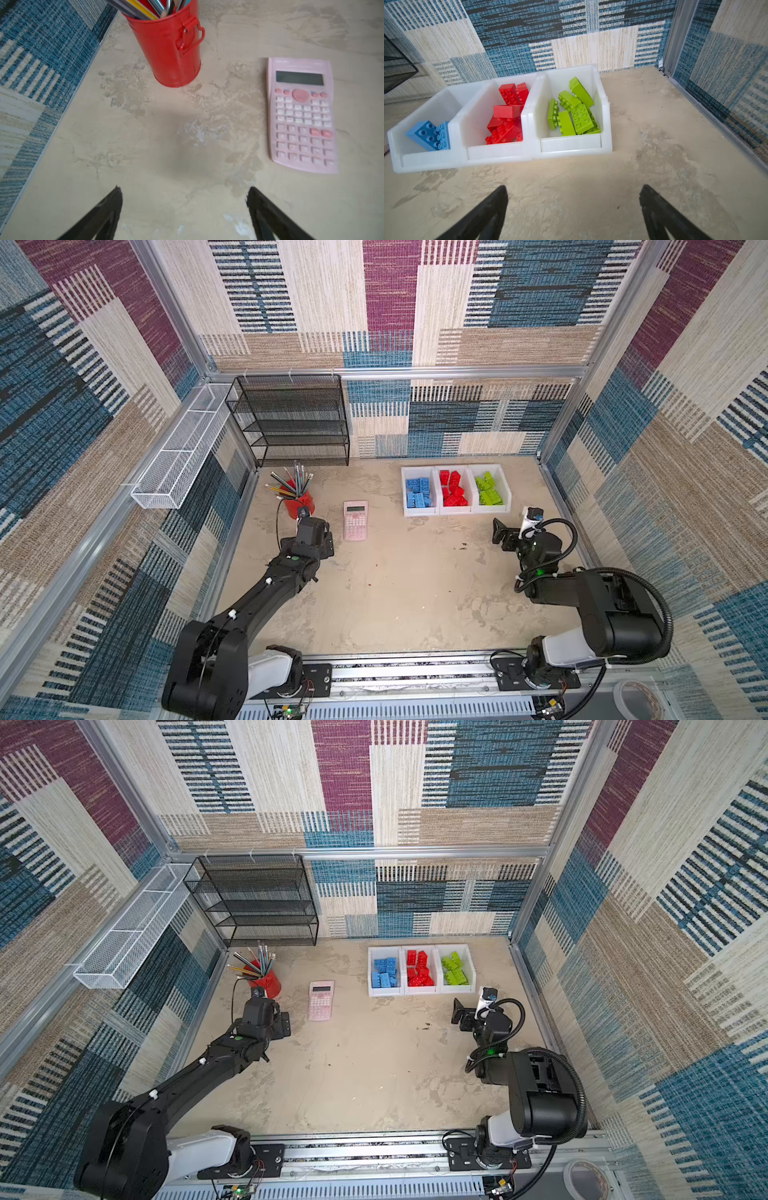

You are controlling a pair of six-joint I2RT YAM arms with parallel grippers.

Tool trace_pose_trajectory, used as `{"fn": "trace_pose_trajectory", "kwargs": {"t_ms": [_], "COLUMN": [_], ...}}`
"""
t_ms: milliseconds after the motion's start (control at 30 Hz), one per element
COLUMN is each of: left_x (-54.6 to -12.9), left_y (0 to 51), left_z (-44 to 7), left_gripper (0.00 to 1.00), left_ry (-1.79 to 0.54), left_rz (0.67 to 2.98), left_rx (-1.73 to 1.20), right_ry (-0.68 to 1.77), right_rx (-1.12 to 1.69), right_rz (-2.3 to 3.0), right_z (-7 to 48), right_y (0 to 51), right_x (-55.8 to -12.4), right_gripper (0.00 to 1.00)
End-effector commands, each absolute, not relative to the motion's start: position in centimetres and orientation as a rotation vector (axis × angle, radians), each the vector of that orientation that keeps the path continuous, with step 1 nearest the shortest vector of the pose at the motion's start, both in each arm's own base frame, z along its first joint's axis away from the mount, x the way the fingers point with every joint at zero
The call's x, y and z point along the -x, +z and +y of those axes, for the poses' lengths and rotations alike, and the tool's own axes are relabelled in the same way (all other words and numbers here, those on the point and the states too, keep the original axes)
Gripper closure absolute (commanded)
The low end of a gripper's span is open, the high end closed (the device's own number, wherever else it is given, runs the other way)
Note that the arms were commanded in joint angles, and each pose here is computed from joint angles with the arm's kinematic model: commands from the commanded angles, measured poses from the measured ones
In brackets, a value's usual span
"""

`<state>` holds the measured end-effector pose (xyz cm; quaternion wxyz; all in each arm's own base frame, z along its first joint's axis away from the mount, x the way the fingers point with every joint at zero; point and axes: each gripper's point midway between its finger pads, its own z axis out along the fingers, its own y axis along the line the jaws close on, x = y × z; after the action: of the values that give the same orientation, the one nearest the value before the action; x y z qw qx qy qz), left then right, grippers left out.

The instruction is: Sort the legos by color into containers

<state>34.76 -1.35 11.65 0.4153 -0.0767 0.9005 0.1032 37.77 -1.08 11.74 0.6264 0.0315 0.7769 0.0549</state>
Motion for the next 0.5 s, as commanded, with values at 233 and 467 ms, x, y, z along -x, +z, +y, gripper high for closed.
{"fn": "trace_pose_trajectory", "kwargs": {"t_ms": [233,467], "left_x": [-38.4,-39.4], "left_y": [11.0,10.7], "left_z": [-0.8,-1.5], "left_gripper": [0.06,0.06], "left_ry": [0.236,0.084], "left_rz": [2.178,2.069], "left_rx": [-0.019,0.039], "right_ry": [0.085,-0.012], "right_rx": [0.017,-0.017], "right_rz": [1.531,1.53], "right_z": [-0.2,-0.1], "right_y": [15.7,15.6], "right_x": [-36.1,-36.1], "right_gripper": [0.0,0.0]}}
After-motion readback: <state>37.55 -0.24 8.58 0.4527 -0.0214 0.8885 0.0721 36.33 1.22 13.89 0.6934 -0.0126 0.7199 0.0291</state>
